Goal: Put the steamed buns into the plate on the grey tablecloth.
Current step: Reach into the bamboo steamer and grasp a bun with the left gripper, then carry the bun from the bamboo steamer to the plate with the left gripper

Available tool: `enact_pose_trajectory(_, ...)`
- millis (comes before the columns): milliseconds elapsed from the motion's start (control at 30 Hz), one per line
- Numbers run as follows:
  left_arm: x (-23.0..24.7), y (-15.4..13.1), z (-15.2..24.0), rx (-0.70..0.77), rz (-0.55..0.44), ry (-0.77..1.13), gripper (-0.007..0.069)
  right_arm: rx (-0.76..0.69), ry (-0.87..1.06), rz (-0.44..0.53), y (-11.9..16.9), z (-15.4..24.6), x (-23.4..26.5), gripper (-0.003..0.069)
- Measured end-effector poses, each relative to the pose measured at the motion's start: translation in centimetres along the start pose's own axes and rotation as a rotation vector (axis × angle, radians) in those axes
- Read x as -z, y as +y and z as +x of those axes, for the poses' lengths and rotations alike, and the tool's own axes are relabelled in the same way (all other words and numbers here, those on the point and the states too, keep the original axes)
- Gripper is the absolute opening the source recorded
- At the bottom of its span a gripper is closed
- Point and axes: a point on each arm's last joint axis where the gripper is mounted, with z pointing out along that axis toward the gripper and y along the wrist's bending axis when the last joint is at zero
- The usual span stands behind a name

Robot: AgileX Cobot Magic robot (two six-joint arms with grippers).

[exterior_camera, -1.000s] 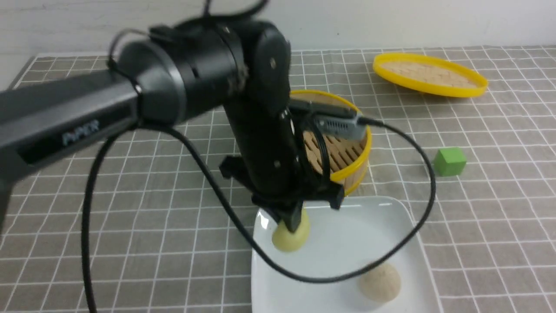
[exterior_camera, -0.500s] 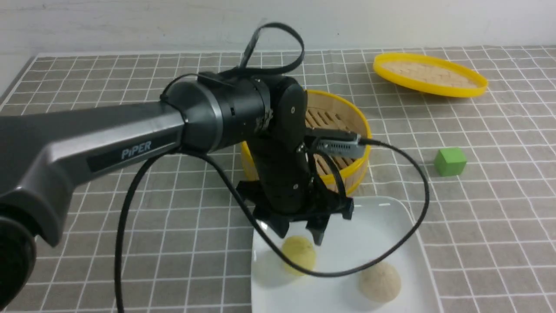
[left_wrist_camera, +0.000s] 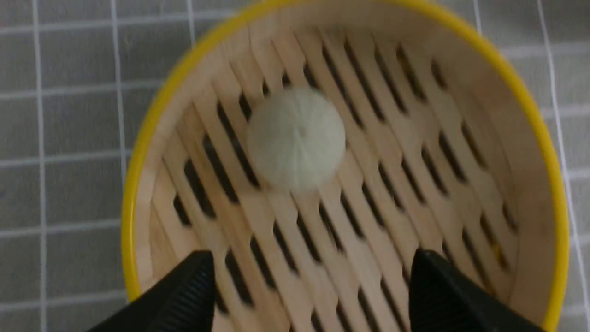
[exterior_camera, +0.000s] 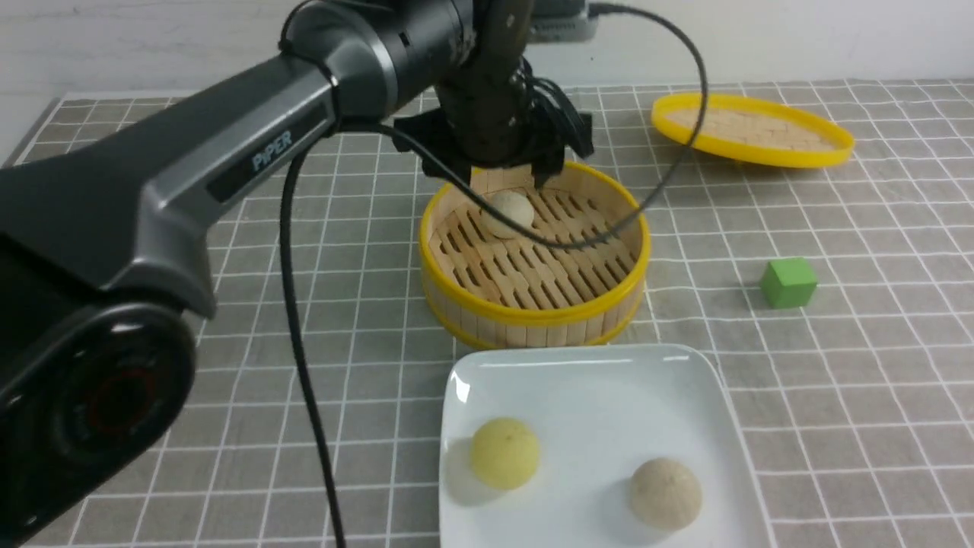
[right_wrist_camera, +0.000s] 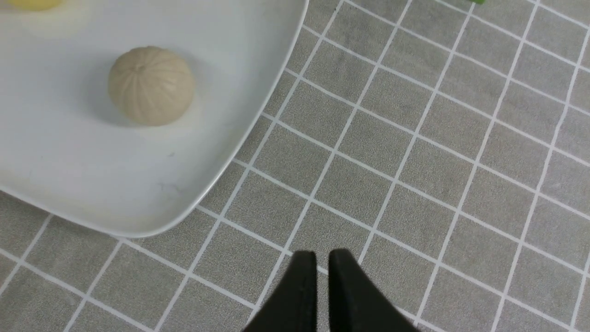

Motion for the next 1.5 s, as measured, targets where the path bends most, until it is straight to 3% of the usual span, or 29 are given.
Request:
enact_pose_trajectory(167, -3.9, 1.5, -2.1, 0.074, 0.075, 0.020, 0.0554, -0.002, 0.000, -0.002, 0.0, 0.0, 0.0, 0.0074)
enact_pose_trajectory(400, -9.5, 1.6, -0.5, 0.006, 0.098, 0.093, 0.0549, -0.003, 0.000, -0.002, 0.0, 0.0, 0.0, 0.0079)
enact_pose_trajectory(567, -11.5, 1.7, 0.1, -0.080, 0.102, 0.083, 0.0470, -0.004, 0.000, -0.002, 0.0, 0.0, 0.0, 0.0083)
enact_pose_trajectory(667, -11.8, 1.8, 0.1, -0.084, 0.100, 0.080, 0.0281, -0.005, 0.001, -0.004, 0.0, 0.0, 0.0, 0.0088)
enact_pose_trajectory(700, -11.8, 1.8, 0.1, -0.084, 0.100, 0.080, 0.0268, -0.006, 0.001, -0.004, 0.0, 0.0, 0.0, 0.0088)
enact_pose_trajectory(733, -11.7, 1.8, 0.0, -0.084, 0.100, 0.078, 0.0169, -0.006, 0.001, -0.004, 0.0, 0.0, 0.0, 0.0090)
enact_pose_trajectory(800, -10.9, 1.8, -0.2, -0.085, 0.100, 0.081, 0.0067, -0.007, 0.001, -0.005, 0.0, 0.0, 0.0, 0.0093)
enact_pose_trajectory(967, -6.4, 1.7, -1.4, -0.142, 0.098, 0.094, 0.0027, -0.013, 0.004, -0.012, 0.1, 0.0, 0.0, 0.0099)
enact_pose_trajectory(1200, 10.8, 2.4, -4.7, -0.231, 0.109, -0.113, 0.0027, -0.016, 0.005, -0.016, 0.1, 0.0, 0.0, 0.0107)
enact_pose_trajectory(1367, 18.4, 3.4, -3.7, -0.222, 0.149, -0.182, 0.0027, -0.018, 0.006, -0.018, 0.2, 0.1, 0.0, 0.0113)
enact_pose_trajectory(1500, 21.5, 4.1, -0.2, -0.156, 0.236, -0.099, 0.0027, -0.018, 0.001, -0.018, 0.2, 0.0, 0.0, 0.0120)
